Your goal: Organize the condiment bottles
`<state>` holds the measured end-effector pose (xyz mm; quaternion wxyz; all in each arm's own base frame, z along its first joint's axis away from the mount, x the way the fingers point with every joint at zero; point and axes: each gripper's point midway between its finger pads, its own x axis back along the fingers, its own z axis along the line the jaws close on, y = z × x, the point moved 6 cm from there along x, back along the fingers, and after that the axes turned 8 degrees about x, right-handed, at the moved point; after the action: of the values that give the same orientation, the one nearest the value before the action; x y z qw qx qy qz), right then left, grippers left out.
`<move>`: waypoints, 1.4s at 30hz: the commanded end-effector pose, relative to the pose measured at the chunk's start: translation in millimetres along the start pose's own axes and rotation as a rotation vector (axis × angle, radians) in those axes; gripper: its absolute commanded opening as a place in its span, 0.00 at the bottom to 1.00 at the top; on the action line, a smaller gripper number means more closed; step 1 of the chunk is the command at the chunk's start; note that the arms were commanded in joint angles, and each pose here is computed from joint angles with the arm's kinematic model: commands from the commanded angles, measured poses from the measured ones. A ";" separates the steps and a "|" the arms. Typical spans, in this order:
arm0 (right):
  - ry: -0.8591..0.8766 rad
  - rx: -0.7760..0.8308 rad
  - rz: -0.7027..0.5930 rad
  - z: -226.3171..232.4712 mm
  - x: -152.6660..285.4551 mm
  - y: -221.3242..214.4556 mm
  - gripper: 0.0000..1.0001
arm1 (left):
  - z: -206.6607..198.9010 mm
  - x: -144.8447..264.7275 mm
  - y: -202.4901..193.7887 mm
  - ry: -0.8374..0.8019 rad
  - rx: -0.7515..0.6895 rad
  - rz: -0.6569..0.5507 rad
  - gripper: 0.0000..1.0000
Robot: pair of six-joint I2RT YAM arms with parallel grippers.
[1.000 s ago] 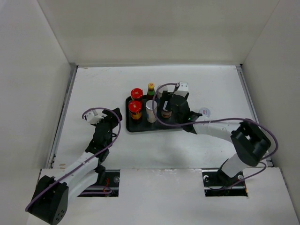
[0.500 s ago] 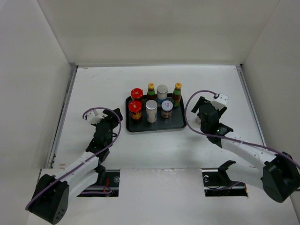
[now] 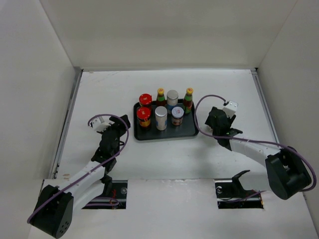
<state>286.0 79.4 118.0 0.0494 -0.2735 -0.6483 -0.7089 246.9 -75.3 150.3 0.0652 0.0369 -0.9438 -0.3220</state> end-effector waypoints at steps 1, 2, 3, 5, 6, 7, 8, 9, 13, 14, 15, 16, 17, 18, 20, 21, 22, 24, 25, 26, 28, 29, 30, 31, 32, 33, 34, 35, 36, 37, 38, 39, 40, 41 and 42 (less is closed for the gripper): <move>0.021 -0.094 -0.110 8.4 6.0 33.7 0.60 | -10.1 0.2 4.1 -0.048 0.035 -0.018 0.66; 0.030 -0.091 -0.129 11.8 10.6 39.4 0.57 | -9.6 0.0 3.1 -0.046 0.034 -0.013 0.66; 0.047 -0.086 -0.152 16.5 17.1 45.6 0.55 | -9.0 0.2 2.8 -0.045 0.035 -0.013 0.66; 0.091 -0.085 -0.214 26.5 32.3 61.4 0.54 | -9.2 0.1 3.7 -0.045 0.036 -0.017 0.66; 0.128 -0.087 -0.239 34.5 40.8 67.4 0.53 | -10.0 -0.3 4.8 -0.045 0.037 -0.022 0.66; 0.169 -0.090 -0.262 43.6 48.8 73.7 0.53 | -8.8 -0.7 3.9 -0.040 0.032 -0.020 0.66; 0.207 -0.079 -0.275 54.2 55.0 77.6 0.53 | -8.6 -0.8 3.0 -0.040 0.030 -0.015 0.66; 0.244 -0.061 -0.280 65.4 59.9 79.4 0.53 | -8.3 -1.1 3.6 -0.039 0.034 -0.016 0.66; 0.313 -0.031 -0.268 98.5 64.2 72.4 0.53 | -8.9 -1.6 4.7 -0.039 0.028 -0.021 0.69; 0.326 -0.017 -0.263 105.8 62.8 69.1 0.53 | -8.7 -1.7 4.3 -0.039 0.027 -0.018 0.70; 0.332 -0.003 -0.258 111.7 60.7 66.3 0.53 | -8.8 -1.7 4.7 -0.040 0.028 -0.019 0.72; 0.335 0.008 -0.252 116.5 58.7 62.8 0.53 | -8.9 -1.3 5.1 -0.043 0.026 -0.020 0.74; 0.338 0.006 -0.247 119.8 57.0 59.6 0.53 | -9.4 -1.1 6.3 -0.043 0.029 -0.026 0.77; 0.343 0.003 -0.246 122.9 55.8 57.6 0.53 | -9.3 -1.2 7.0 -0.042 0.030 -0.031 0.81; 0.343 0.008 -0.242 126.0 51.6 52.5 0.54 | -8.2 -1.5 7.4 -0.037 0.027 -0.033 0.85; 0.342 0.015 -0.241 127.1 49.8 50.5 0.54 | -8.0 -1.3 7.4 -0.036 0.026 -0.032 0.89; 0.340 0.018 -0.239 127.3 48.5 48.3 0.55 | -8.3 -1.2 7.6 -0.037 0.027 -0.033 0.93; 0.343 0.010 -0.232 126.9 47.5 44.0 0.56 | -8.5 -2.0 8.5 -0.034 0.028 -0.041 1.00; 0.346 0.010 -0.227 127.6 46.5 41.6 0.57 | -7.3 -2.5 7.8 -0.028 0.025 -0.040 1.00; 0.356 0.015 -0.220 129.3 46.0 39.5 0.59 | -7.1 -2.8 7.5 -0.026 0.024 -0.039 1.00; 0.366 0.021 -0.213 130.8 45.5 37.1 0.64 | -6.3 -3.3 7.0 -0.019 0.020 -0.038 1.00; 0.367 0.016 -0.213 130.9 45.5 37.0 0.68 | -6.6 -3.9 7.6 -0.016 0.019 -0.041 1.00; 0.371 0.008 -0.211 131.2 45.6 36.1 0.71 | -6.4 -5.1 7.5 -0.010 0.015 -0.043 1.00; 0.377 0.007 -0.208 132.0 45.4 34.8 0.72 | -5.6 -5.9 7.2 -0.002 0.006 -0.043 1.00; 0.384 0.016 -0.204 133.5 44.3 33.7 0.74 | -4.6 -6.2 6.5 0.004 -0.001 -0.038 1.00; 0.382 0.024 -0.199 134.2 42.3 32.4 0.74 | -4.7 -5.9 5.7 0.007 -0.006 -0.033 1.00; 0.381 0.026 -0.196 134.3 41.0 31.8 0.74 | -5.8 -5.6 5.5 0.005 -0.007 -0.030 1.00; 0.384 0.017 -0.193 134.2 40.7 31.2 0.74 | -6.3 -6.0 6.1 0.006 -0.007 -0.032 1.00; 0.383 0.014 -0.190 134.2 39.8 30.1 0.75 | -6.0 -6.3 7.1 0.008 -0.005 -0.036 1.00; 0.388 0.019 -0.183 135.6 38.7 27.6 0.76 | -6.0 -6.4 8.3 0.008 -0.004 -0.041 1.00; 0.392 0.032 -0.176 137.4 37.2 26.2 0.78 | -5.5 -5.9 8.6 0.008 -0.003 -0.043 1.00; 0.394 0.040 -0.171 138.3 36.7 25.4 0.81 | -5.4 -5.5 9.6 0.008 -0.001 -0.047 1.00; 0.394 0.037 -0.176 137.3 38.6 26.2 0.84 | -5.1 -4.8 10.9 0.008 0.001 -0.054 1.00; 0.397 0.022 -0.186 134.9 41.4 29.6 0.86 | -5.7 -4.3 13.2 0.007 0.004 -0.064 1.00; 0.402 0.002 -0.197 132.5 45.2 34.0 0.88 | -7.4 -3.5 16.2 0.004 0.010 -0.076 1.00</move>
<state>299.3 206.5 141.1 0.1337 -0.0998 -0.6809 -0.7131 247.2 -71.0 142.5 0.0849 0.0443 -0.9377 -0.3340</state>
